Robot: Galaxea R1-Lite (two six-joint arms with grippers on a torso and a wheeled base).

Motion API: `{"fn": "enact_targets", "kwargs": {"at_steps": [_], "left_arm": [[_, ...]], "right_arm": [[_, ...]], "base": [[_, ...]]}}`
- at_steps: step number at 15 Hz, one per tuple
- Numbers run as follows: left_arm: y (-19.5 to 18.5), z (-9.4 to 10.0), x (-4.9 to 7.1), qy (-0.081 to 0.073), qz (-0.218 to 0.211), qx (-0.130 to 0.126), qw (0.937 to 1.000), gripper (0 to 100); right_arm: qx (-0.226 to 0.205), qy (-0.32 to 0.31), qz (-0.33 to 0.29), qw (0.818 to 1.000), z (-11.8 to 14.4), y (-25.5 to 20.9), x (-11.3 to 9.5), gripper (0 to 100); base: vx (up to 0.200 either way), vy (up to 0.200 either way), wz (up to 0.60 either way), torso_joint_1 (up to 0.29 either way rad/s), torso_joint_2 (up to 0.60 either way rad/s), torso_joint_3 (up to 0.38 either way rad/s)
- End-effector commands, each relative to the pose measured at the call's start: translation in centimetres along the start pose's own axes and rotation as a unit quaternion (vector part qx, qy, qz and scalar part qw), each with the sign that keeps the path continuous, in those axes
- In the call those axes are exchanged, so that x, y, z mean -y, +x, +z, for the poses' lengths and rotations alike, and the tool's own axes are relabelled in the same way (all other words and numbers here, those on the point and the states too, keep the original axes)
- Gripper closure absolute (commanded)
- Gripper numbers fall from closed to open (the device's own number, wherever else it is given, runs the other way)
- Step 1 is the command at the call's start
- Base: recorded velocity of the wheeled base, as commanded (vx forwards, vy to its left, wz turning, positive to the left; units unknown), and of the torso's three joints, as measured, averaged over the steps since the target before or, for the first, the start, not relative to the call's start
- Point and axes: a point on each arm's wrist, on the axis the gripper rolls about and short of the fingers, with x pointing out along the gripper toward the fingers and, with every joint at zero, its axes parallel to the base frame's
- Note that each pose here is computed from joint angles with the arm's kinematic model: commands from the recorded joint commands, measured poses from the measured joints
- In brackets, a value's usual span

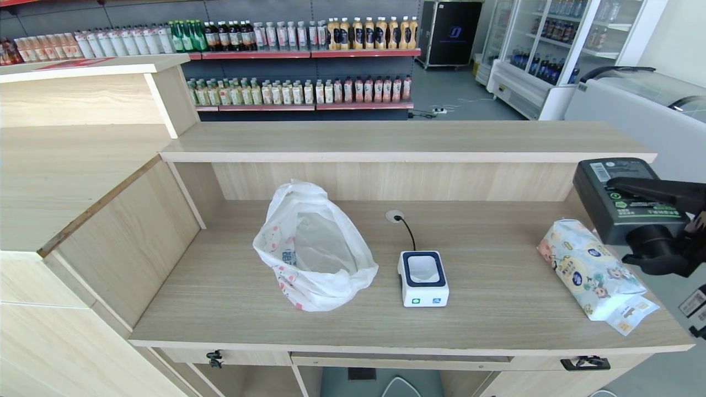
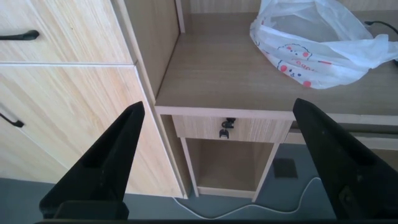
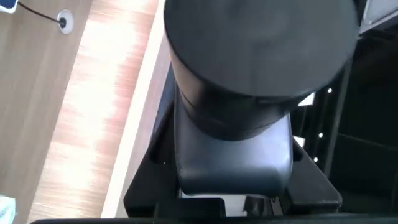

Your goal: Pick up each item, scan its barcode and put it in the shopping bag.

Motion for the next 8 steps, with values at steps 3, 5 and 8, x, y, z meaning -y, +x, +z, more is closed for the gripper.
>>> {"fn": "enact_targets", "kwargs": {"at_steps": [3,5,8], "left_arm": [[0.0,0.0,0.0,0.000,0.000,0.000,1.0000,0],[0.0,0.0,0.0,0.000,0.000,0.000,1.0000,0],[0.0,0.0,0.0,0.000,0.000,0.000,1.0000,0]], "right_arm": [[0.041,-0.077,-0.079,0.993,4.0,-0.5,3.6,100],[0.014,-0.131,-0.144,0.981,5.2,-1.4,5.7,100],[-0.022,-0.176,-0.179,0.968,6.6,-2.6,7.1,100]], "base": [[0.000,0.000,0.00,0.000,0.00,0.000],[0.000,0.000,0.00,0.000,0.00,0.000],[0.000,0.000,0.00,0.000,0.00,0.000]]}}
